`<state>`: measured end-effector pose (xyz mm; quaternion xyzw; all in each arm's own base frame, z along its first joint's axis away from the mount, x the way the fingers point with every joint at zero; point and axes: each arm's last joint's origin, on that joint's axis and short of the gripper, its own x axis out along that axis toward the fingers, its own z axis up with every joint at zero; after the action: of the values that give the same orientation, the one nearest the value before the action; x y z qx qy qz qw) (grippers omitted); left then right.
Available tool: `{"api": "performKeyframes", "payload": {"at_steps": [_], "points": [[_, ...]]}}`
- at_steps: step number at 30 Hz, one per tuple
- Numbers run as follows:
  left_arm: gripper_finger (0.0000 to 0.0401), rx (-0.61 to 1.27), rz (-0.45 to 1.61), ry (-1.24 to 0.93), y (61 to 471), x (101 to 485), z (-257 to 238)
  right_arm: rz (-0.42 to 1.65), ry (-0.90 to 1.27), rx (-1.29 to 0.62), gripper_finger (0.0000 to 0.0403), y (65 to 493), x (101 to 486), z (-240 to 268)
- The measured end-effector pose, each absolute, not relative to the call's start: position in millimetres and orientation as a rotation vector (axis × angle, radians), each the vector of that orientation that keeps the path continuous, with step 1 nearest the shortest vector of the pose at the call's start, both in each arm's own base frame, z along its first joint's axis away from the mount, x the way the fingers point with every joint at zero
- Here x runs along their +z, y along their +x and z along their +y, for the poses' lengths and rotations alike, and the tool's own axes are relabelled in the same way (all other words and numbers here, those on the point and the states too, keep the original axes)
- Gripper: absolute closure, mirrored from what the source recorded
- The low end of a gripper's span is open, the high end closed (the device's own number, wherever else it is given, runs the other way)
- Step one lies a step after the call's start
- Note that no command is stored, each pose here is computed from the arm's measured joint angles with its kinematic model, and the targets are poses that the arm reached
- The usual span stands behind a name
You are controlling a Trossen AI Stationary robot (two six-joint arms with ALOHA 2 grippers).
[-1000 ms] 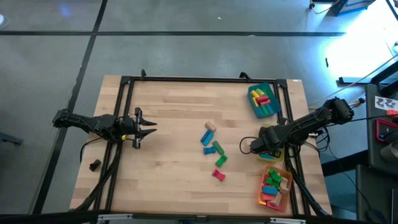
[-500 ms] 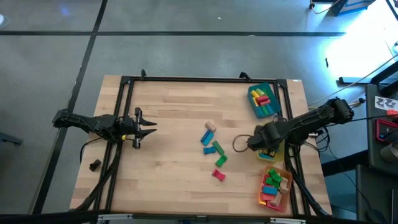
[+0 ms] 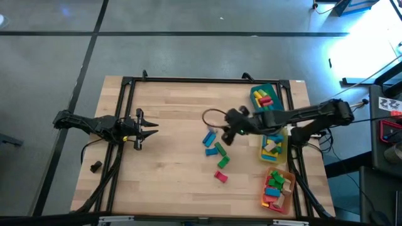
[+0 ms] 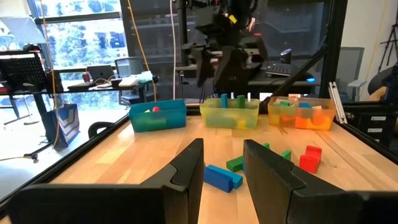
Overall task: Sort blocks by size
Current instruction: Put the brown cylindrical block into the blue bin
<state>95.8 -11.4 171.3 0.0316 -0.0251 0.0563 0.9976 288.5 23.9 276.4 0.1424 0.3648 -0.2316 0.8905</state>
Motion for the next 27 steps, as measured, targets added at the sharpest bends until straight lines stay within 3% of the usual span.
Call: {"api": "performKeyframes", "payload": {"at_steps": [5,15,20,27], "points": [[0.0301,0.112,-0.05,0.063,95.8,171.3,-11.4,0.682,0.295,-0.448,0.0212,319.6,262.2,2.0],[0.0301,0.112,-0.05,0.063,95.8,171.3,-11.4,0.816,0.355,-0.538,0.0212,352.1,195.2,-45.5],[0.0301,0.113,-0.049,0.063,95.8,171.3,-11.4,0.864,0.407,-0.485,0.0212,361.6,170.2,-53.4],[0.0301,0.113,-0.05,0.063,95.8,171.3,-11.4,0.889,0.426,-0.447,0.0212,364.3,162.0,-51.5]]}}
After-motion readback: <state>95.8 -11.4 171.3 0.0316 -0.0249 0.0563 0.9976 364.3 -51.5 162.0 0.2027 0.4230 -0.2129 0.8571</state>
